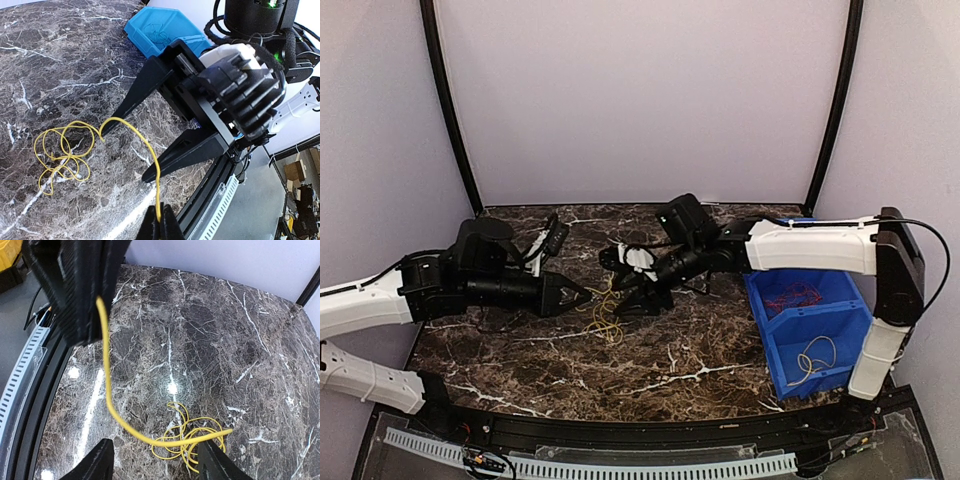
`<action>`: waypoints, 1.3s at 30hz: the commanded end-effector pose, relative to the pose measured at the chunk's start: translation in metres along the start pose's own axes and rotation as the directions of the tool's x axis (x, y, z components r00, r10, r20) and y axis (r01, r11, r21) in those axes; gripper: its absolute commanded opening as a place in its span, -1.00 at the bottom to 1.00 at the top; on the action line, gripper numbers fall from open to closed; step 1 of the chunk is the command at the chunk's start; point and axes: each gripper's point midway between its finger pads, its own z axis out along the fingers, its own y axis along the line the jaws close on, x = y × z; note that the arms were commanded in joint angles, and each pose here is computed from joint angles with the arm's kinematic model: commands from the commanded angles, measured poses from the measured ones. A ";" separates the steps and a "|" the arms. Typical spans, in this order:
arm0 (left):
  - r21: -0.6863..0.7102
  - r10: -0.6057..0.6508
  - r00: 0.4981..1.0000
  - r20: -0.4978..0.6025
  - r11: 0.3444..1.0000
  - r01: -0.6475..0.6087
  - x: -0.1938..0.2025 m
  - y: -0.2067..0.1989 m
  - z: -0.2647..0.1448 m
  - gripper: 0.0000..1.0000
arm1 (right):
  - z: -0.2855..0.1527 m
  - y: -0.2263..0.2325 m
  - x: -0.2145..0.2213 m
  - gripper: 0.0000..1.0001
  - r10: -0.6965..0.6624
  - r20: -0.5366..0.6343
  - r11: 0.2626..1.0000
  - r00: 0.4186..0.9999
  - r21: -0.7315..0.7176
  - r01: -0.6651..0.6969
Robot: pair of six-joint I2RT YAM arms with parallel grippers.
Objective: Untangle the cables
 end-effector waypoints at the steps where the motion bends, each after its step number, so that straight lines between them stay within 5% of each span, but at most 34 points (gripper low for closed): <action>1: -0.020 0.040 0.999 0.025 0.999 -0.039 -0.014 -0.007 -0.014 -1.00 | -0.028 0.018 -0.017 0.12 -0.023 -0.003 0.998 1.000 -0.052 0.023; 9: -0.003 0.091 0.996 0.010 0.996 -0.091 -0.027 -0.019 -0.011 -1.00 | -0.044 -0.009 -0.024 0.38 -0.003 0.003 0.994 1.000 0.107 0.003; 18: 0.018 0.088 0.996 0.033 0.996 -0.089 -0.037 -0.028 -0.016 -1.00 | -0.016 -0.026 -0.029 0.36 0.047 0.076 0.995 0.996 0.084 -0.053; 21: 0.013 0.098 0.994 0.051 0.995 -0.098 -0.043 -0.030 -0.020 -1.00 | -0.006 -0.024 -0.026 0.24 0.067 0.095 0.996 0.993 0.056 -0.072; 28: -0.028 0.118 0.987 0.110 0.993 -0.116 -0.068 -0.040 -0.042 -1.00 | 0.012 -0.014 0.002 -0.76 0.135 0.090 0.991 0.987 -0.009 -0.135; 33: -0.141 0.176 0.956 0.234 0.979 -0.146 -0.104 -0.045 -0.097 -1.00 | 0.016 -0.016 0.013 -0.79 0.182 0.087 0.983 0.979 -0.031 -0.180; 39: -0.225 0.240 0.863 0.445 0.963 -0.151 -0.163 -0.070 -0.183 -1.00 | 0.020 -0.015 0.020 -0.78 0.209 0.080 0.977 0.975 -0.060 -0.204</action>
